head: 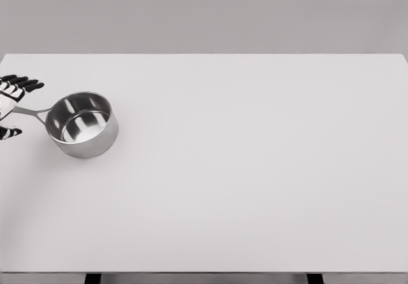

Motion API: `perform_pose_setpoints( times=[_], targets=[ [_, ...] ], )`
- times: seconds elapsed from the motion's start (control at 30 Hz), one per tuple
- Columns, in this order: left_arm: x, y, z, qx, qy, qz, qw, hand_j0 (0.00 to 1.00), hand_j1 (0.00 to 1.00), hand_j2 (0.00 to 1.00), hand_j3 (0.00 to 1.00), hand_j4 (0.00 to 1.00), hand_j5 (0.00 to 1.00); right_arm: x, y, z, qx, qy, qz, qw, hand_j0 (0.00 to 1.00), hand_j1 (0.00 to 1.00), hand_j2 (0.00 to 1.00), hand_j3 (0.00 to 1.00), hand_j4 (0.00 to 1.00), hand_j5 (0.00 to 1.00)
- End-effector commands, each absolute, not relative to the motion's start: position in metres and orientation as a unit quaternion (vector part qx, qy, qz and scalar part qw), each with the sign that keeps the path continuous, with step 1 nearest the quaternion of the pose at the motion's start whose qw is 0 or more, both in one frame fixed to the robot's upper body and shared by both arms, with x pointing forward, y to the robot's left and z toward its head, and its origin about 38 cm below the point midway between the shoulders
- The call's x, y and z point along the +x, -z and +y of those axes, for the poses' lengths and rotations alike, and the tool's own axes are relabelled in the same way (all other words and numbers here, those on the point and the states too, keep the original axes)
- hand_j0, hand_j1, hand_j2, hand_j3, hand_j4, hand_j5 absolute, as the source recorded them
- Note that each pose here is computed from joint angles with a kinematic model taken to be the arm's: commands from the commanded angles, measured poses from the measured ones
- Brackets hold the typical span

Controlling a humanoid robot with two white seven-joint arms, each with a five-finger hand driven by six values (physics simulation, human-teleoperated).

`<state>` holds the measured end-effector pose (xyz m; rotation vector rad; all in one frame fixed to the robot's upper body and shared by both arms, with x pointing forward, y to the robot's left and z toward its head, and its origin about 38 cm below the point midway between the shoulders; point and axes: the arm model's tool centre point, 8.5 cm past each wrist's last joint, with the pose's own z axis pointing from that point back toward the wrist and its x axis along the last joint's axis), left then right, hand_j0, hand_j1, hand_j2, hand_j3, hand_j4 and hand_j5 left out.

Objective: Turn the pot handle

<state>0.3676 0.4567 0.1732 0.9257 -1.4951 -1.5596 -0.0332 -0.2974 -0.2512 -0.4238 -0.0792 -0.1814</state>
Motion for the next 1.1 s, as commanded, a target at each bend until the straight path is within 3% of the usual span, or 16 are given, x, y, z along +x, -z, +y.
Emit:
perform_pose_setpoints(
  times=[0.0,0.13,0.57,0.67,0.83,1.07],
  targets=[
    [0.366,-0.203,0.438,0.356,0.608,-0.619,0.348,1.0,1.0,1.0,1.0,1.0,1.0,-0.033,0.251,-0.297,-0.21,0.09,-0.039,0.973,1.0,1.0,1.0,1.0,1.0,1.0],
    [0.358,-0.237,0.417,0.337,0.608,-0.651,0.305,1.0,1.0,1.0,1.0,1.0,1.0,-0.034,0.251,-0.297,-0.21,0.09,-0.039,0.973,1.0,1.0,1.0,1.0,1.0,1.0],
    [0.357,-0.222,0.377,0.296,0.613,-0.671,0.293,1.0,1.0,1.0,1.0,1.0,1.0,-0.033,0.251,-0.297,-0.21,0.09,-0.039,0.973,1.0,1.0,1.0,1.0,1.0,1.0],
    [0.37,-0.223,0.313,0.245,0.611,-0.708,0.255,1.0,1.0,1.0,1.0,1.0,1.0,-0.034,0.251,-0.297,-0.21,0.09,-0.039,0.973,1.0,1.0,1.0,1.0,1.0,1.0],
    [0.357,-0.209,0.161,0.093,0.67,-0.72,0.156,1.0,1.0,1.0,1.0,1.0,1.0,-0.033,0.251,-0.297,-0.21,0.09,-0.039,0.973,1.0,1.0,1.0,1.0,1.0,1.0],
    [0.353,-0.218,0.104,0.066,0.627,-0.764,0.133,1.0,1.0,1.0,1.0,1.0,1.0,-0.034,0.251,-0.297,-0.21,0.09,-0.039,0.973,1.0,1.0,1.0,1.0,1.0,1.0]
  ],
)
